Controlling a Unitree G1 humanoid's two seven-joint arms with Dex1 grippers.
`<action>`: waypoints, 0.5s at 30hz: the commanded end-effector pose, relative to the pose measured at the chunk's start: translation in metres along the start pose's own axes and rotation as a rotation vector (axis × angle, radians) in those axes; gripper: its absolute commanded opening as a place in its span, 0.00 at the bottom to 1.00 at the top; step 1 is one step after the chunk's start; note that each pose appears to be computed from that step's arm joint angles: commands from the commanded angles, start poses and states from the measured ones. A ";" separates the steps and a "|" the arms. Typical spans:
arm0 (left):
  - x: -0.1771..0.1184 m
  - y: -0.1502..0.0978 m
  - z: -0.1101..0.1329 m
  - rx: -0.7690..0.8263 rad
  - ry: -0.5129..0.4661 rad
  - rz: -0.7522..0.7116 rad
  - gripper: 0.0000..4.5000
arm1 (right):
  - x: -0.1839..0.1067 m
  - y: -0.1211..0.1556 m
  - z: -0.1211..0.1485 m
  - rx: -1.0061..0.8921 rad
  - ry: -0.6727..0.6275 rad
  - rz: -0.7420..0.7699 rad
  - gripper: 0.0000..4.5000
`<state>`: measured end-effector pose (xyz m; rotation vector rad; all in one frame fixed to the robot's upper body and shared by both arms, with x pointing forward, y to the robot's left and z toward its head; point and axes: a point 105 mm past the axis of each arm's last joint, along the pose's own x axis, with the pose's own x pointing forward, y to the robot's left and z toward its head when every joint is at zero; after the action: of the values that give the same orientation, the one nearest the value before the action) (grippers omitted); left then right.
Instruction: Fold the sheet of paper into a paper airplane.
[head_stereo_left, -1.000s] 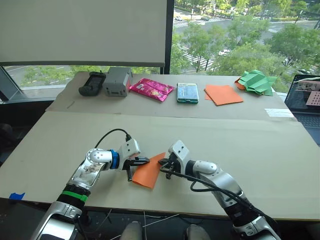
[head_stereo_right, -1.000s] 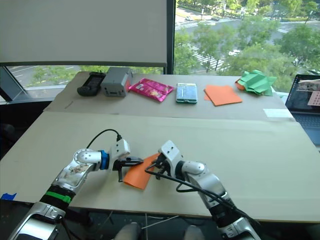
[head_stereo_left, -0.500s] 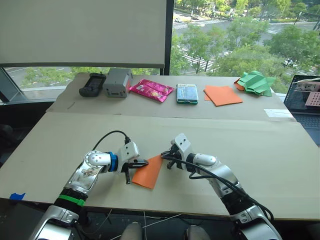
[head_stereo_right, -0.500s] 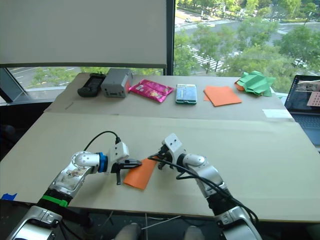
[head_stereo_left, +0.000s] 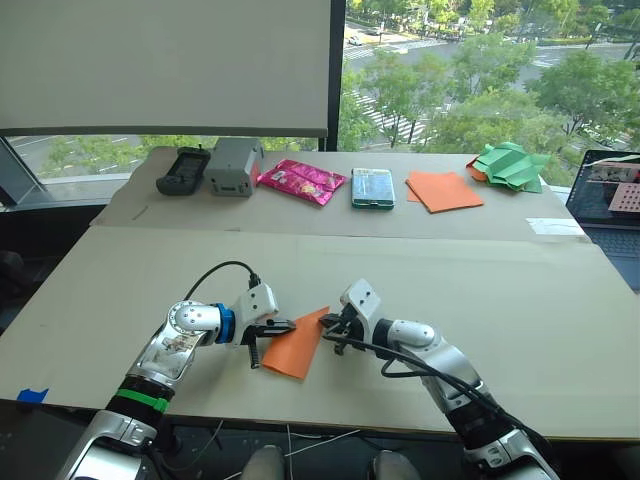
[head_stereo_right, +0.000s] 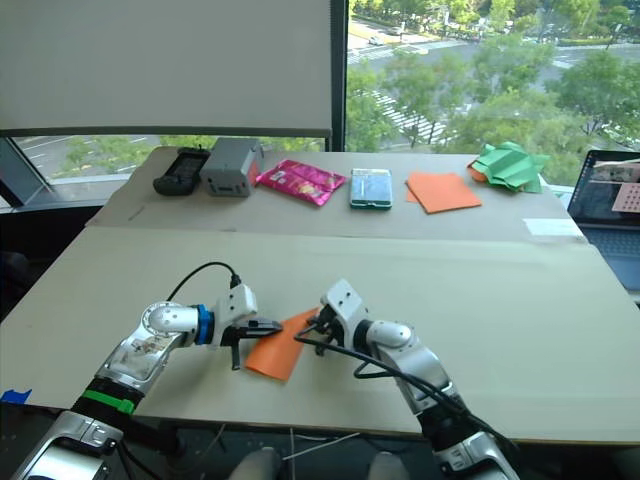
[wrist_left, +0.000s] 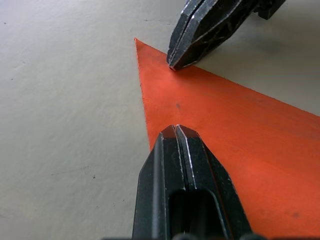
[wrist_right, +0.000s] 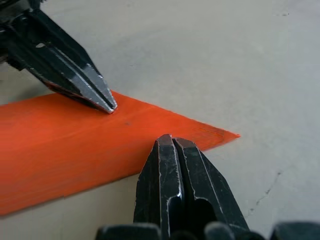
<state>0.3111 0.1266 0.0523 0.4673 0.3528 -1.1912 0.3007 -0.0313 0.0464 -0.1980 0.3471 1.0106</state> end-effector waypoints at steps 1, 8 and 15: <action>0.002 -0.006 -0.028 -0.057 0.113 -0.015 0.01 | 0.006 0.028 -0.036 0.059 0.126 0.115 0.00; -0.001 -0.006 -0.029 -0.057 0.117 -0.013 0.01 | 0.005 0.041 -0.050 0.068 0.179 0.162 0.00; -0.002 -0.007 -0.030 -0.058 0.122 -0.015 0.01 | 0.001 0.050 -0.058 0.079 0.206 0.200 0.00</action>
<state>0.3117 0.1293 0.0522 0.4727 0.3615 -1.1876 0.2773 -0.0188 0.0404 -0.1980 0.3670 1.1285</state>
